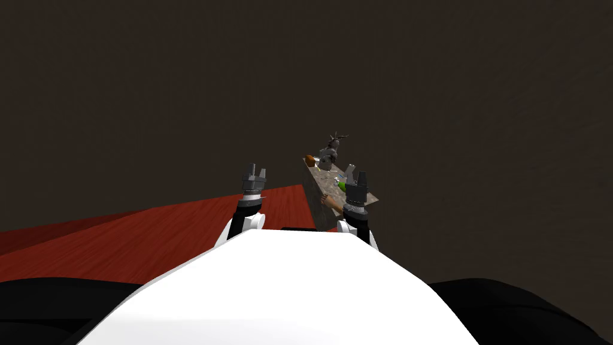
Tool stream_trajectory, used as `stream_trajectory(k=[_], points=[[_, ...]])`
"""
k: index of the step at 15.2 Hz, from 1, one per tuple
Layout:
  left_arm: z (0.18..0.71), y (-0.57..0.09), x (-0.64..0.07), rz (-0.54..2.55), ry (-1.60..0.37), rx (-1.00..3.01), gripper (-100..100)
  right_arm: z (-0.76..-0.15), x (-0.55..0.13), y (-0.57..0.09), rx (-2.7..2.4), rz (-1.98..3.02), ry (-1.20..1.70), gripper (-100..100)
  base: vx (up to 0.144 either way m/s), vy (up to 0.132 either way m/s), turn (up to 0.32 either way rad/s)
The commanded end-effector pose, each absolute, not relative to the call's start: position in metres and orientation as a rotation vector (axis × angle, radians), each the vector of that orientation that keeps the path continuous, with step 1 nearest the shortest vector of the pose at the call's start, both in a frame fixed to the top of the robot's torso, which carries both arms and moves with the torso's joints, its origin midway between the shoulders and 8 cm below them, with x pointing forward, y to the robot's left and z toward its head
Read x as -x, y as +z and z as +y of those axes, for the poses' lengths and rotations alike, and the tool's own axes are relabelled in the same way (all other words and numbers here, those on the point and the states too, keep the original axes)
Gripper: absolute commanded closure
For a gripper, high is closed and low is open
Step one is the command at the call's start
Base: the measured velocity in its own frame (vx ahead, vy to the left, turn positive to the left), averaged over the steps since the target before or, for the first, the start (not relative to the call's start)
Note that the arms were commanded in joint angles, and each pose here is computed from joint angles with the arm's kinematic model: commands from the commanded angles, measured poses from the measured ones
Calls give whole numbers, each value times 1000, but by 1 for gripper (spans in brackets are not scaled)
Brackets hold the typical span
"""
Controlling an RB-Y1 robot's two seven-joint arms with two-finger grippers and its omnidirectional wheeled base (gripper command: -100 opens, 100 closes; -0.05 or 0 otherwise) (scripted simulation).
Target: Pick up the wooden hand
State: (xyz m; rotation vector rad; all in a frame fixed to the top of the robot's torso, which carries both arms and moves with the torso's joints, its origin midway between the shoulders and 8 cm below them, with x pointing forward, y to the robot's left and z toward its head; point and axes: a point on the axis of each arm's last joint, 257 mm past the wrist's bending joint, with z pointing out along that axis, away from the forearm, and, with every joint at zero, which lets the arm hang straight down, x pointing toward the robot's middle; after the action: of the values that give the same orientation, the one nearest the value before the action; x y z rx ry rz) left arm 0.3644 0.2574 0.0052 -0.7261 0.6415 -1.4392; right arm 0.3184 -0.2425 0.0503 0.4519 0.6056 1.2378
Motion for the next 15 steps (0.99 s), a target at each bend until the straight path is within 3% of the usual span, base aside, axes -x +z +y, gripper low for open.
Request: stream_trajectory(k=[1,7,15], points=[[257,5,-364,641,-1439,726,0,-241,-319,45,-435,647,1226,-100,-1,21,10],[257,5,-364,641,-1439,726,0,-240,-321,14,-390,822,1144,-100,20,63,-4],[257,5,-364,641,-1439,726,0,-256,-315,-55,-331,1142,948,-100,60,43,-10]])
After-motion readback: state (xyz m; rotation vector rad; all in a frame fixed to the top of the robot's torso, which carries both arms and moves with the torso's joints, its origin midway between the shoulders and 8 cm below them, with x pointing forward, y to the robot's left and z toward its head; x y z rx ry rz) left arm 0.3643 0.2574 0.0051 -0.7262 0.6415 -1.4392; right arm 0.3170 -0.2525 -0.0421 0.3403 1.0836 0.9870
